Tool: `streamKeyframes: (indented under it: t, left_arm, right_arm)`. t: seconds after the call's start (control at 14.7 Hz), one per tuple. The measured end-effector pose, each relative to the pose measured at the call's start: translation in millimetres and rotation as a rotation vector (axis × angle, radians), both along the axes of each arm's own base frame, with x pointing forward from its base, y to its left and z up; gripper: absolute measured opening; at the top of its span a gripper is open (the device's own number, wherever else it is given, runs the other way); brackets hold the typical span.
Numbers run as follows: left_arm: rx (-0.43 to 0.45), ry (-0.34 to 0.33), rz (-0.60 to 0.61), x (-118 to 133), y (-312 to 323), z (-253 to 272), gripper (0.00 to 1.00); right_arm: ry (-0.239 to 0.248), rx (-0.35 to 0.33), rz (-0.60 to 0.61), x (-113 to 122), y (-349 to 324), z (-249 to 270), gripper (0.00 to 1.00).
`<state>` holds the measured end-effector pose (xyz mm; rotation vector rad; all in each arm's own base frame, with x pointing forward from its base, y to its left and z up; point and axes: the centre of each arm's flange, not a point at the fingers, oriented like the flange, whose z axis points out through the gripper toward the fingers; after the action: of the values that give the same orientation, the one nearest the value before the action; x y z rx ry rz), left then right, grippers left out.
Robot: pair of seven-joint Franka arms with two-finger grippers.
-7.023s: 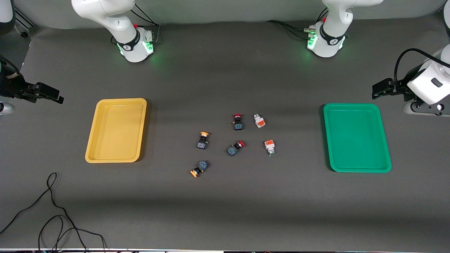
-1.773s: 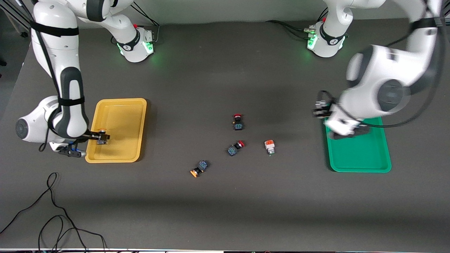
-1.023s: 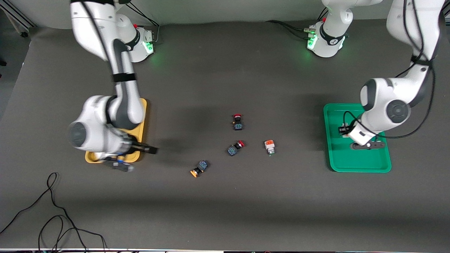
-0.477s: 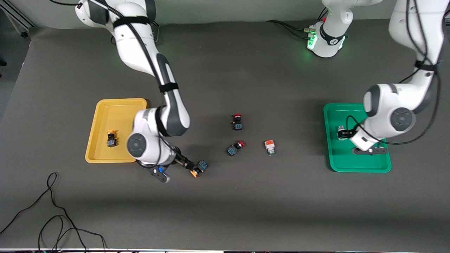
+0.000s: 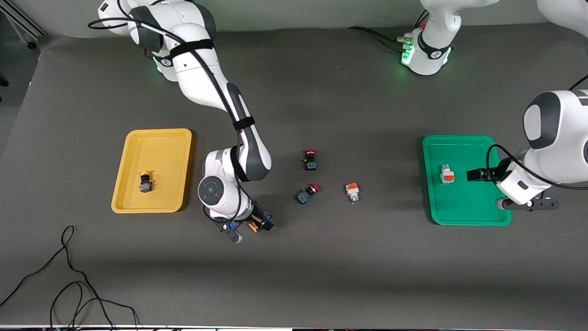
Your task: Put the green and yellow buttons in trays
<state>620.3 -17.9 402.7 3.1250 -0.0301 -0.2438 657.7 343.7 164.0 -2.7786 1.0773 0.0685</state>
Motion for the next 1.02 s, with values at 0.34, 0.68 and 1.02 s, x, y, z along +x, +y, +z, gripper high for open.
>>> streamKeyframes:
  t: [0.34, 0.68, 1.02]
  left_arm:
    - [0.002, -0.010, 0.008, -10.6, -138.8, -10.1, 1.00]
    - [0.029, -0.041, 0.181, -45.1, -274.9, -45.8, 1.00]
    - [0.026, -0.045, 0.254, -49.8, -312.6, -111.8, 1.00]
  right_arm:
    - [-0.018, 0.009, -0.017, 9.1, -6.3, 7.5, 0.43]
    - [0.023, 0.049, -0.012, 37.5, -60.5, 50.0, 0.42]
    - [0.093, 0.153, 0.116, 36.9, -222.9, 145.4, 0.41]
